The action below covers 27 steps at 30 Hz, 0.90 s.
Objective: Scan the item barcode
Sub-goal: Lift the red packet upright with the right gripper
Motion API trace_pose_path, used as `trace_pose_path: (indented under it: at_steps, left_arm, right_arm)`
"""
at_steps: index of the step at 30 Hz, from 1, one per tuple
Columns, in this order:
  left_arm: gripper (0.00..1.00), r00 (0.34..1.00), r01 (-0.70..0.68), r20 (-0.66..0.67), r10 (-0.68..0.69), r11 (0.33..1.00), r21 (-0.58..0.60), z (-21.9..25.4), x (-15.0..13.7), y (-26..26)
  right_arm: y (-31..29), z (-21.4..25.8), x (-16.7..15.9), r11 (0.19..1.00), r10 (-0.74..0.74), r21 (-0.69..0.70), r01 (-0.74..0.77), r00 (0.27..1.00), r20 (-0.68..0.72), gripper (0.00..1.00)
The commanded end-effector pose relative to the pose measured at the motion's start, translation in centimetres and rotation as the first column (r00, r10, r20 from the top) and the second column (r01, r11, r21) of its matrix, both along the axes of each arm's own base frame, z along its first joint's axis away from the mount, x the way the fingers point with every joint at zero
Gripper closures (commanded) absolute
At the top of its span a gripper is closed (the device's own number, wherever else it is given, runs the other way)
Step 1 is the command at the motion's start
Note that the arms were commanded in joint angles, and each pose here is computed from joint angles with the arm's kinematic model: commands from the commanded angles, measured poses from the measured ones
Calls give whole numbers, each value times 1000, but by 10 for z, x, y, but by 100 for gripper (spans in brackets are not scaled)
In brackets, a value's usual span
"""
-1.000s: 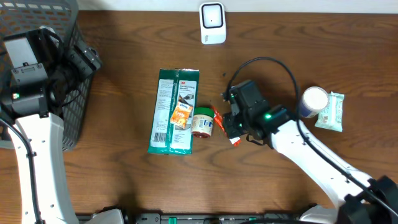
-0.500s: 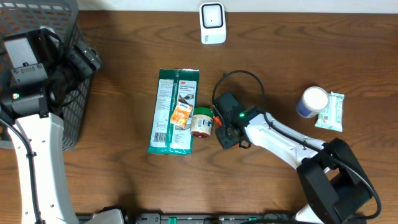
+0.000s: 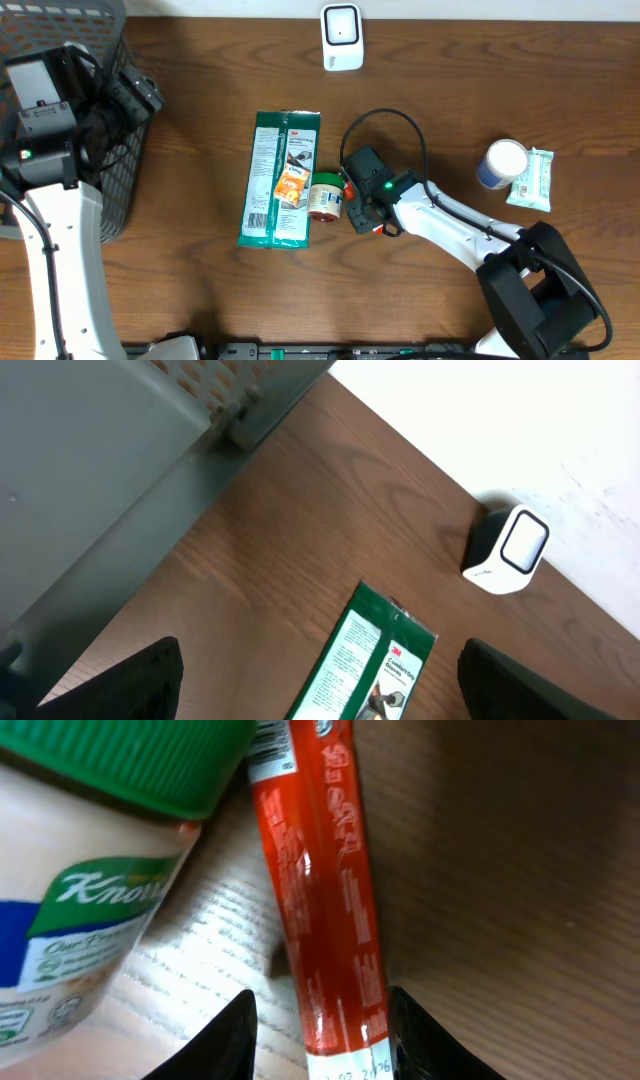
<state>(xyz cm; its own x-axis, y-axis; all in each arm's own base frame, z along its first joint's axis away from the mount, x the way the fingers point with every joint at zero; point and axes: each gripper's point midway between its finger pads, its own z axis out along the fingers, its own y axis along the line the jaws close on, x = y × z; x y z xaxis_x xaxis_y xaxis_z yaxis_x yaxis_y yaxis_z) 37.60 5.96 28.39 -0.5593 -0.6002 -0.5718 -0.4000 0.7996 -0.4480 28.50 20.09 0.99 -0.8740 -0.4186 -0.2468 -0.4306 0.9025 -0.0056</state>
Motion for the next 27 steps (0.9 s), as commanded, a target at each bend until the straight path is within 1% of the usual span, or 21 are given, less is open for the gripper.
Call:
trace_pose_path:
  at_steps: [1,9,11,15,19,24,27]
  left_arm:
    - [14,1000,-13,19,13,1000,14,8,0,4]
    - [14,1000,-13,19,13,1000,14,8,0,4]
    - [15,1000,-13,19,13,1000,14,8,0,4]
    - [14,1000,-13,19,13,1000,14,8,0,4]
    - [14,1000,-13,19,13,1000,14,8,0,4]
    - [14,1000,-13,19,13,1000,14,8,0,4]
    - [14,1000,-13,19,13,1000,14,8,0,4]
  right_arm:
    - [-7,-6,1,999,3,-43,-3,1000,6,62]
    - [-16,-10,-16,997,4,-80,-9,998,-64,61]
    - [-17,-10,-20,996,6,-83,-12,997,-82,59]
    - [-18,-11,-21,996,-3,-87,-4,996,-89,60]
    - [-19,-12,-23,996,-19,-87,11,996,-92,64]
    - [-22,-19,-26,996,-21,-86,13,996,-90,64]
    - [-21,-18,-25,996,-21,-83,13,996,-88,67]
